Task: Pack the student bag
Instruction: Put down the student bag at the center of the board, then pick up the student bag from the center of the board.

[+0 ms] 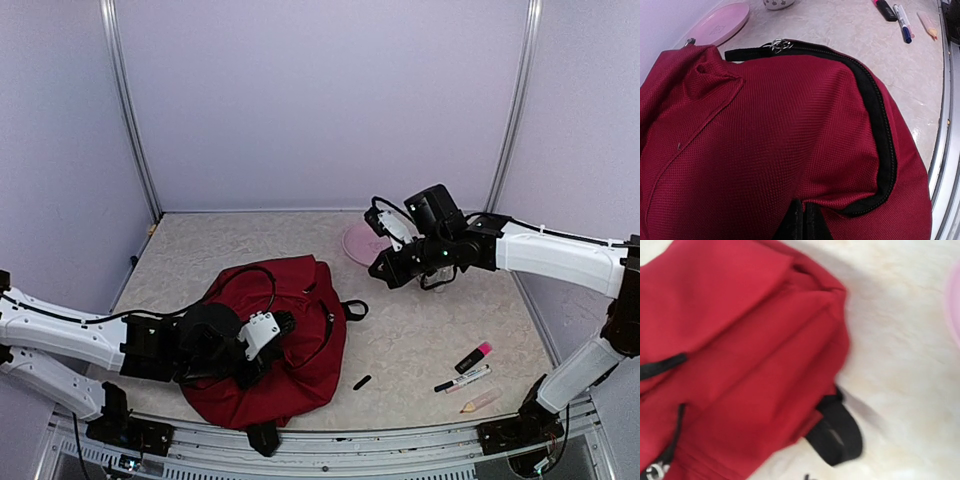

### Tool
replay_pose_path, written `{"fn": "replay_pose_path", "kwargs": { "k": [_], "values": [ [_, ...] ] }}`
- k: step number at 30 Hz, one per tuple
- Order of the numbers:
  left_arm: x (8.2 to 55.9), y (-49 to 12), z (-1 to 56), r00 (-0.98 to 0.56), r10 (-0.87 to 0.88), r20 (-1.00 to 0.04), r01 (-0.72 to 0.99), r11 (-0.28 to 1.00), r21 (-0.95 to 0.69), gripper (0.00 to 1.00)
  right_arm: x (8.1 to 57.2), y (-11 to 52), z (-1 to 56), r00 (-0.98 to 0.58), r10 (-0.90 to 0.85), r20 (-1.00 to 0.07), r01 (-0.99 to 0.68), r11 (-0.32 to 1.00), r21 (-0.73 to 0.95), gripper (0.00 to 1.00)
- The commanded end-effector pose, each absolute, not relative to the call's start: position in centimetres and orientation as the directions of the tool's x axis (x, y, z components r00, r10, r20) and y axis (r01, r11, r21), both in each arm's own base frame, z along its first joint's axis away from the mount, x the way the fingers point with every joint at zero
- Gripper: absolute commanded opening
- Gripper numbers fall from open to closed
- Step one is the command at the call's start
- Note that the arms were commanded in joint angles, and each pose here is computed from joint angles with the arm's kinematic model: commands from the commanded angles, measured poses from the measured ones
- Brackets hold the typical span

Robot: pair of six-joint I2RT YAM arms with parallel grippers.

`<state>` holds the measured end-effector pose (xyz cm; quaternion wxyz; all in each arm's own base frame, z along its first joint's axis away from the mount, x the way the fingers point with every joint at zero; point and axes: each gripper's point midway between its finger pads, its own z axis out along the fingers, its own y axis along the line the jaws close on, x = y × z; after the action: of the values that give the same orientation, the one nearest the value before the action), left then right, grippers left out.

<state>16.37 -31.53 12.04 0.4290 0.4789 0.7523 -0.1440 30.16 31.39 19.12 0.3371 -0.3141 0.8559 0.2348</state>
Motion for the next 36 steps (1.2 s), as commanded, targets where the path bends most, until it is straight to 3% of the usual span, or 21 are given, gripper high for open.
{"fn": "replay_pose_path", "kwargs": {
  "k": [1,4,6,9,12,14,16,19,24,29,33,36],
  "values": [
    [15.4,-34.3,14.8,-0.153,0.522,-0.839,0.895,0.434,0.107,0.12,30.1,27.6,17.6,-0.664,-0.351,-0.66,-0.565,0.814,0.136,0.07],
    [9.3,-36.7,17.3,-0.078,0.49,-0.868,0.993,0.119,-0.022,0.48,29.2,27.4,17.3,-0.677,-0.34,-0.653,-0.564,0.809,0.163,0.11],
    [6.2,-37.0,20.1,-0.017,0.449,-0.894,0.998,-0.043,-0.041,0.63,28.5,28.3,17.6,-0.675,-0.333,-0.659,-0.593,0.776,0.216,0.13],
    [8.0,-35.9,24.3,-0.036,0.351,-0.936,0.999,0.025,-0.029,0.77,27.2,31.2,18.7,-0.666,-0.31,-0.679,-0.658,0.673,0.338,0.17],
    [13.4,-33.7,27.3,-0.124,0.239,-0.963,0.97,0.234,-0.067,0.85,25.9,34.7,19.9,-0.64,-0.303,-0.707,-0.721,0.557,0.414,0.19],
    [18.0,-31.8,27.5,-0.225,0.175,-0.958,0.901,0.412,-0.136,0.83,25.5,36.9,20.6,-0.635,-0.279,-0.721,-0.74,0.49,0.461,0.22],
    [22.6,-29.8,26.1,-0.349,0.13,-0.928,0.799,0.558,-0.223,0.72,24.8,39.0,21.0,-0.638,-0.259,-0.725,-0.752,0.414,0.514,0.3],
    [26.0,-28.9,22.6,-0.49,0.147,-0.859,0.702,0.65,-0.289,0.62,25.4,40.9,20.7,-0.687,-0.201,-0.698,-0.709,0.392,0.586,0.42],
    [28.6,-27.3,18.6,-0.549,0.184,-0.815,0.595,0.771,-0.227,0.68,28.1,42.0,19.3,-0.78,-0.078,-0.621,-0.579,0.465,0.669,0.55],
    [29.5,-24.9,16.7,-0.566,0.17,-0.807,0.515,0.837,-0.185,0.72,28.4,43.3,18.8,-0.804,-0.047,-0.592,-0.555,0.417,0.72,0.53],
    [28.2,-25.6,14.6,-0.593,0.211,-0.777,0.555,0.807,-0.204,0.71,28.3,43.8,18.4,-0.805,-0.062,-0.59,-0.56,0.409,0.721,0.39],
    [26.7,-27.3,14.2,-0.576,0.239,-0.782,0.615,0.757,-0.221,0.7,27.6,44.6,18.3,-0.794,-0.102,-0.599,-0.588,0.378,0.715,0.33]
  ]
}}
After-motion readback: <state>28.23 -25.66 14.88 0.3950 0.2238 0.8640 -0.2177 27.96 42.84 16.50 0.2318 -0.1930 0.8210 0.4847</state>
